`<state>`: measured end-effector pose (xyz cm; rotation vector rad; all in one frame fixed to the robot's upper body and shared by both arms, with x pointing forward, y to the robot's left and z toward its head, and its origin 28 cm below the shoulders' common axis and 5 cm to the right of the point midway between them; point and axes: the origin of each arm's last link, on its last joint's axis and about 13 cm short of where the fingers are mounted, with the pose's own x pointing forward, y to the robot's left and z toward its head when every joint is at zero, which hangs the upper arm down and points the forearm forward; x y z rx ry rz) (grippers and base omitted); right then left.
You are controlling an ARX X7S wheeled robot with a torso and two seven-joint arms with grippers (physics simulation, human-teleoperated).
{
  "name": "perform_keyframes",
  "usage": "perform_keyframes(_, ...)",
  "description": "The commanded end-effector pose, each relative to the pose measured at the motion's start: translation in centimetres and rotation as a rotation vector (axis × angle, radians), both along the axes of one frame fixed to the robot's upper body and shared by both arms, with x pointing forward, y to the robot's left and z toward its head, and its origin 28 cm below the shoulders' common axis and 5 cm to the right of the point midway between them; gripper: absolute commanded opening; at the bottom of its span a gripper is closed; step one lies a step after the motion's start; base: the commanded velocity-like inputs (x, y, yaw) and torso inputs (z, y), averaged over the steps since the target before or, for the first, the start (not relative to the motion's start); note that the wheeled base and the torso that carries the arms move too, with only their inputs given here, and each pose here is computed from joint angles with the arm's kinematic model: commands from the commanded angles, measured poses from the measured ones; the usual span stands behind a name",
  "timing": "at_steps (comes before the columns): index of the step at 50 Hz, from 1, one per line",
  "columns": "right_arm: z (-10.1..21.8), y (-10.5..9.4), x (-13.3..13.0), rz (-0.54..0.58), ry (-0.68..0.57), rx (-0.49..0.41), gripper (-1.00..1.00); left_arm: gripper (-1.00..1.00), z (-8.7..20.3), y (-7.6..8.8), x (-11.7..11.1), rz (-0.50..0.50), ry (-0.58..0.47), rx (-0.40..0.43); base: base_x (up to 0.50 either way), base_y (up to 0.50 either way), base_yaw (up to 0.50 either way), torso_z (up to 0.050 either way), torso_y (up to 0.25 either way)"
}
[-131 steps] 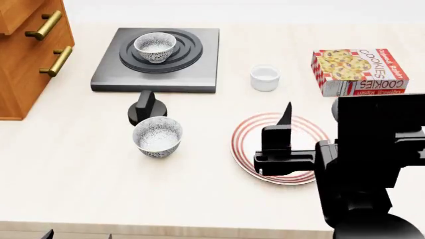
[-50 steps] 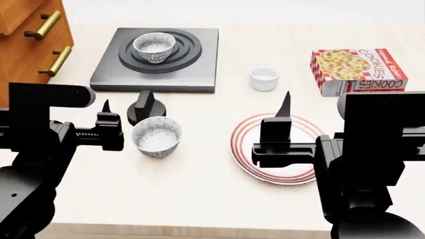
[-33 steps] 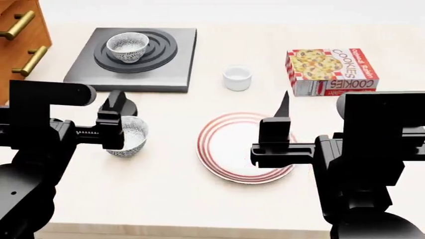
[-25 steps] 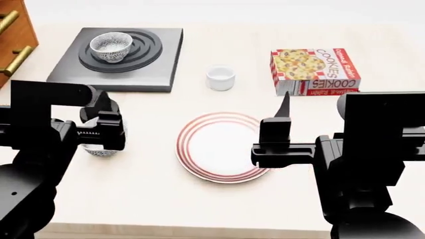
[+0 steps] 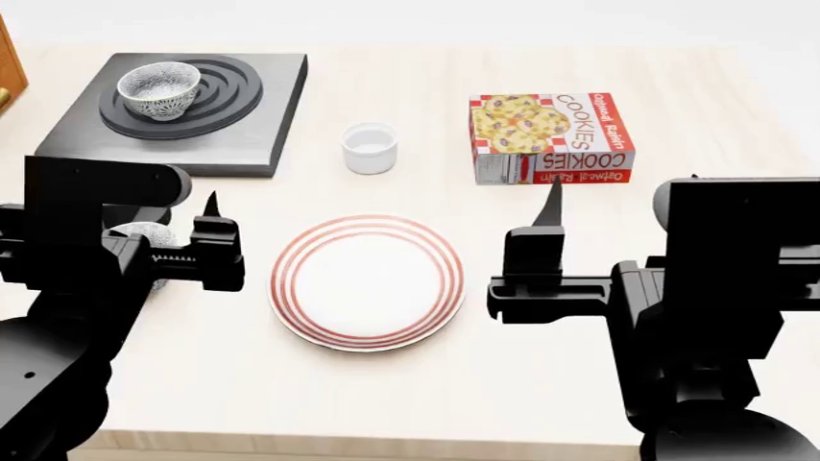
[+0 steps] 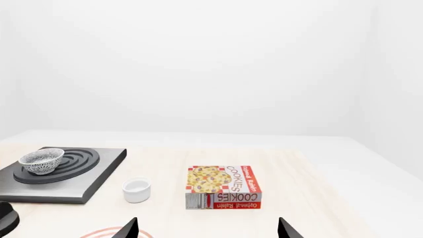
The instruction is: Pick the akita bowl on the stove and place it on the plate.
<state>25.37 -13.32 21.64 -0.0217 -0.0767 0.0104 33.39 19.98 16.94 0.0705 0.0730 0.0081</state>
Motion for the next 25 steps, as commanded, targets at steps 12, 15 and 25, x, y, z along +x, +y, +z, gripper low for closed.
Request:
perform_keyframes(12,0.15,0.14,-0.08,0.003,0.007,-0.017,1.00,1.00,-0.06,0.00,-0.02,-0.003,-0.001,0.004,0.00,0.00,0.00,0.000,0.000)
perform_keyframes(15,0.20,0.12,-0.09,0.004,0.001,-0.016,1.00,1.00,0.04,0.00,-0.03,-0.002,-0.001,0.003,0.11,0.00,0.00,0.000,0.000)
perform_keyframes(25,0.14,0.12,-0.07,0.007,0.003,-0.018,1.00,1.00,-0.01,0.01,0.03,-0.003,0.000,0.001,0.24,0.00,0.00,0.000,0.000)
